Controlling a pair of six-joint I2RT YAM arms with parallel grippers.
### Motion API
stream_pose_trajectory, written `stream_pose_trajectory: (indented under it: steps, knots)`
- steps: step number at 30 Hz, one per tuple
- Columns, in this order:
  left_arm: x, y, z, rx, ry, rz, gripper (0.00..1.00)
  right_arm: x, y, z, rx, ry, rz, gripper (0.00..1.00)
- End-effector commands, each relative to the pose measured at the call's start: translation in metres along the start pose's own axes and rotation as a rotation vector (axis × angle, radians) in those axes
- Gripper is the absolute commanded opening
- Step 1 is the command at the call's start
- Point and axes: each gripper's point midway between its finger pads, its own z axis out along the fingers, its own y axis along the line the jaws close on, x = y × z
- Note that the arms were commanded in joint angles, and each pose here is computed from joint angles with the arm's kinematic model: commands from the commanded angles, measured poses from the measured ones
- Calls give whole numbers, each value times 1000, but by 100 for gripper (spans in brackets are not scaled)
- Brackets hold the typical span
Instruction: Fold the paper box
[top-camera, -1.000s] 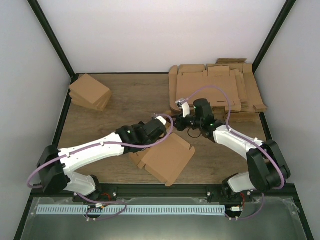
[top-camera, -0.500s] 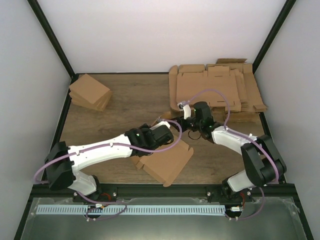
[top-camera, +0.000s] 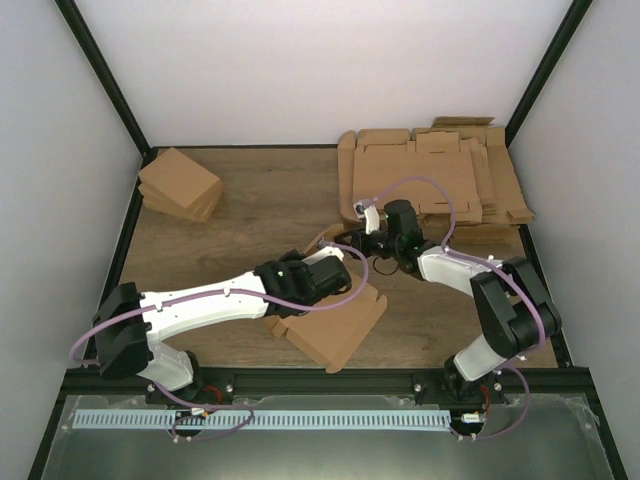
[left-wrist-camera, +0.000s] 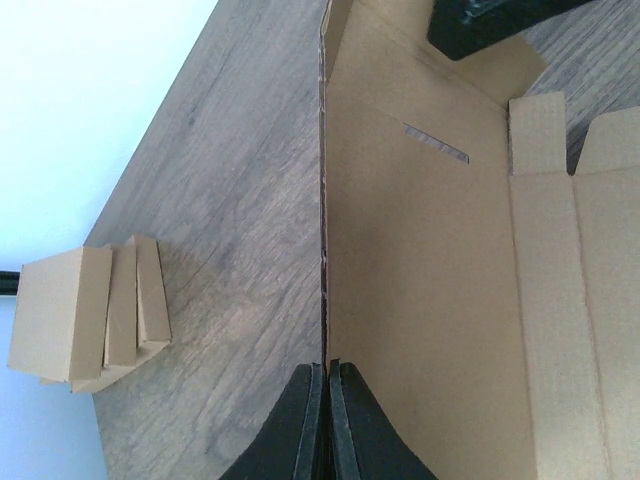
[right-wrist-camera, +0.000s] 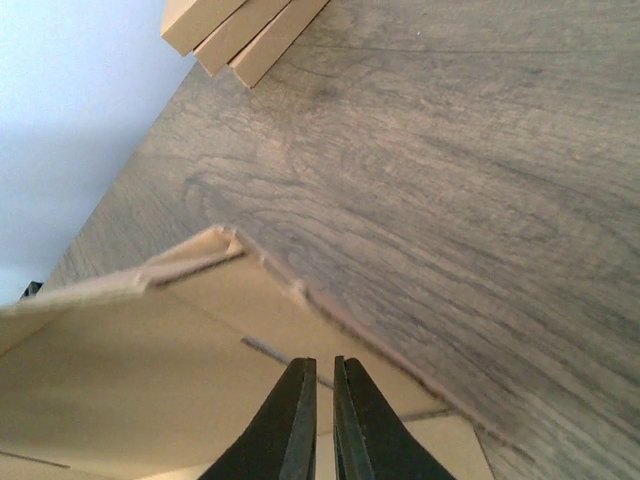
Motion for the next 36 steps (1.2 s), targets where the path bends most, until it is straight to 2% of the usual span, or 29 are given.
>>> stream_pose_trajectory:
  steps: [1, 9, 28, 36]
  knots:
    - [-9, 2, -5, -28, -26, 10, 4, -30, 1, 2, -15, -58, -19, 8]
    - [-9, -1, -7, -35, -38, 26, 4, -45, -10, 8, -10, -65, -4, 7]
    - [-9, -7, -8, -19, -52, 33, 4, -75, 16, -5, -62, -109, -91, 6]
    - [-9, 0, -5, -79, -42, 36, 4, -61, 17, -16, -36, -96, -148, 15]
